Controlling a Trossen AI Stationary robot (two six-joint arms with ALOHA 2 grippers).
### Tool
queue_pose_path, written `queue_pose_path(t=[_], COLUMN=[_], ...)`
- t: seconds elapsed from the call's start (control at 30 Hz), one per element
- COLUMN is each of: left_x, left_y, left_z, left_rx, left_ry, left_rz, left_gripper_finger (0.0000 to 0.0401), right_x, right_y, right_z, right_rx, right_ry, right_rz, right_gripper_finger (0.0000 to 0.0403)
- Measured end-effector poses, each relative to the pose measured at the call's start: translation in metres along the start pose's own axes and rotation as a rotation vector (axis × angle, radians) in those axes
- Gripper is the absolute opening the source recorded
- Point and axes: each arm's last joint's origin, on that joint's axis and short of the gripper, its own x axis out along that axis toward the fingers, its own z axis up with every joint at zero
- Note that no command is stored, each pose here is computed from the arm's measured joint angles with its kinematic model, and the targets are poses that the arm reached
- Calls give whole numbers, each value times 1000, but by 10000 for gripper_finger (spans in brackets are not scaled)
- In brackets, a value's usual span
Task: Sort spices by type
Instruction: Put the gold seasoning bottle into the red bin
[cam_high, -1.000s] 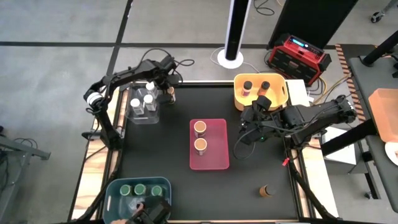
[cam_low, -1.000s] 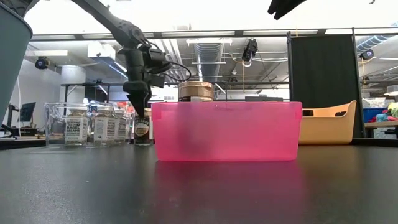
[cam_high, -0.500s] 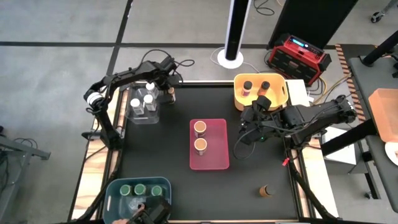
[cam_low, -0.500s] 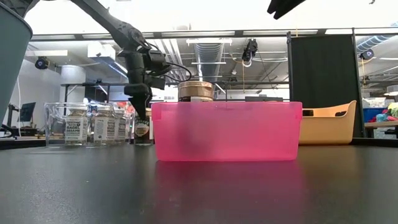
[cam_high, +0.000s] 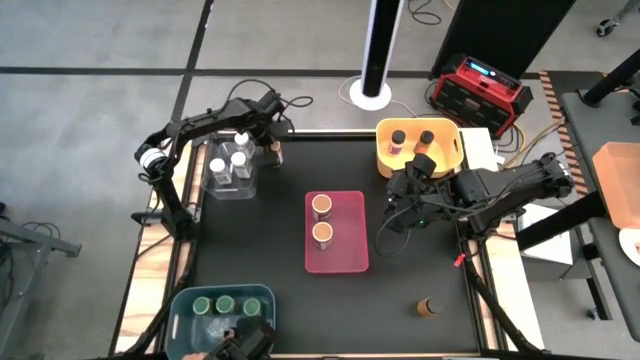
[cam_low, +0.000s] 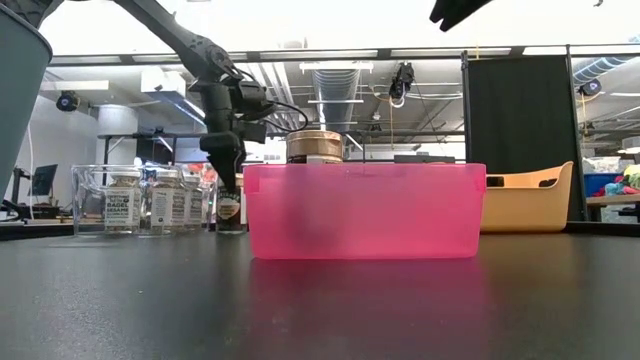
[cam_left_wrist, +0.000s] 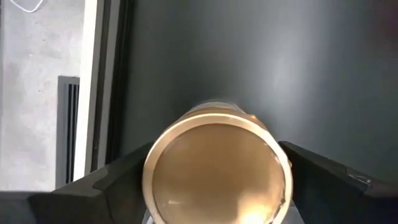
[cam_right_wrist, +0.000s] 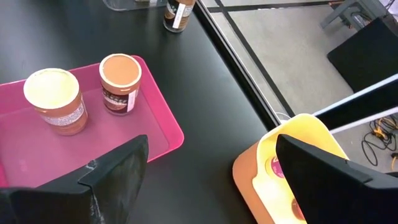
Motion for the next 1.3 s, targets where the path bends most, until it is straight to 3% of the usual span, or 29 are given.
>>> queue_pose_path(t=[0.2, 0.37, 0.63, 0.87, 1.03, 1.3], left_x=[0, 0, -5, -65, -114, -159], left_y=[-1, -2, -2, -4, -30, -107], left_z=[0, 0, 2, 22, 40, 64], left_rx=[2, 4, -1, -20, -23, 162], left_ry=[-3, -1, 18, -86, -271, -308], left_rz=[-9, -16, -17, 5, -104, -71], left_gripper_finger=[303, 257, 257, 257, 257, 257], right_x=[2, 3, 6, 11, 25, 43], right_y=[1, 2, 4, 6, 17, 34], right_z=[-1, -2, -5, -7, -14, -17], right_rx=[2, 0, -12, -13, -24, -21], right_ry=[-3, -1, 10, -2, -37, -144], right_rz=[0, 0, -7, -29, -13, 31], right_gripper_finger=[345, 345, 345, 345, 345, 345])
